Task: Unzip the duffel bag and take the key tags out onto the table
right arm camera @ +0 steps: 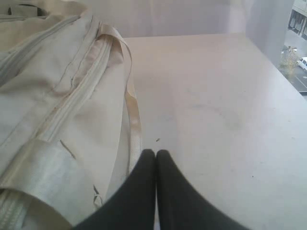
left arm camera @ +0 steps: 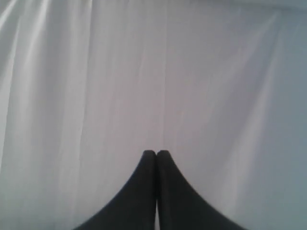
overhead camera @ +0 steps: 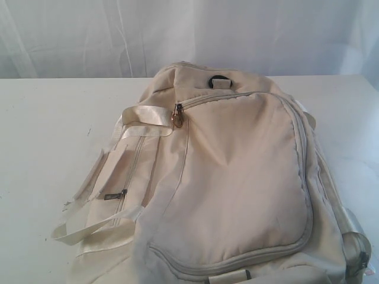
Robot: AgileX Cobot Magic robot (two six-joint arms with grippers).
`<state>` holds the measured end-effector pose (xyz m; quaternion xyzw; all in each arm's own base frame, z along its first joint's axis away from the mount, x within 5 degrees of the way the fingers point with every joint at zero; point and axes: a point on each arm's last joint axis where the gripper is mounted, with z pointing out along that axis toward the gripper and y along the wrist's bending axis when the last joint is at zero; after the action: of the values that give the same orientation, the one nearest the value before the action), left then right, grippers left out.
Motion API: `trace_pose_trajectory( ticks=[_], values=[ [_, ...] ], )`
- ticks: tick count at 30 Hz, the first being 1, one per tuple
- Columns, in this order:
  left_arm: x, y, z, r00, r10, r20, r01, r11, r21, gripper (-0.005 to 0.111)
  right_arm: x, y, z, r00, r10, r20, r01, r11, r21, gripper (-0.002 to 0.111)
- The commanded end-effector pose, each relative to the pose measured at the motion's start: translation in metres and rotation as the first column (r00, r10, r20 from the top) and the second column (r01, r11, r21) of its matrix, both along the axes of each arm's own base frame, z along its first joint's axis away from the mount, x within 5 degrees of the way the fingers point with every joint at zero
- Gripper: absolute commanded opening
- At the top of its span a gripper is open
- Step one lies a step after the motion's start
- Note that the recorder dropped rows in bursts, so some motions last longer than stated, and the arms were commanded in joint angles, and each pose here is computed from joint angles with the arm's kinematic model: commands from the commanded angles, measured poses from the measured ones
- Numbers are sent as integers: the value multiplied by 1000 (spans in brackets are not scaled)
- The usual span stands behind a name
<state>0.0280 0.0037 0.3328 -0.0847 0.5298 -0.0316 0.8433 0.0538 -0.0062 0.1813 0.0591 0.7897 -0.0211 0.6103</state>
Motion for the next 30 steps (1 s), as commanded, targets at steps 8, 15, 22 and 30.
trace_pose_trajectory(
  ticks=[8,15,22,30],
  values=[
    [32,-13,-32,564,-141,-814,200,979,-31,0,0,0,3,1000,1,23,0,1000,-10,0],
    [30,-67,7,62,-423,-904,852,494,-172,0,0,0,3,1000,1,23,0,1000,-10,0],
    [43,-84,33,-9,-503,-864,930,314,-193,0,0,0,3,1000,1,23,0,1000,-10,0],
    [91,-114,55,-184,-337,-923,944,200,-261,0,0,0,3,1000,1,23,0,1000,-10,0]
  ],
)
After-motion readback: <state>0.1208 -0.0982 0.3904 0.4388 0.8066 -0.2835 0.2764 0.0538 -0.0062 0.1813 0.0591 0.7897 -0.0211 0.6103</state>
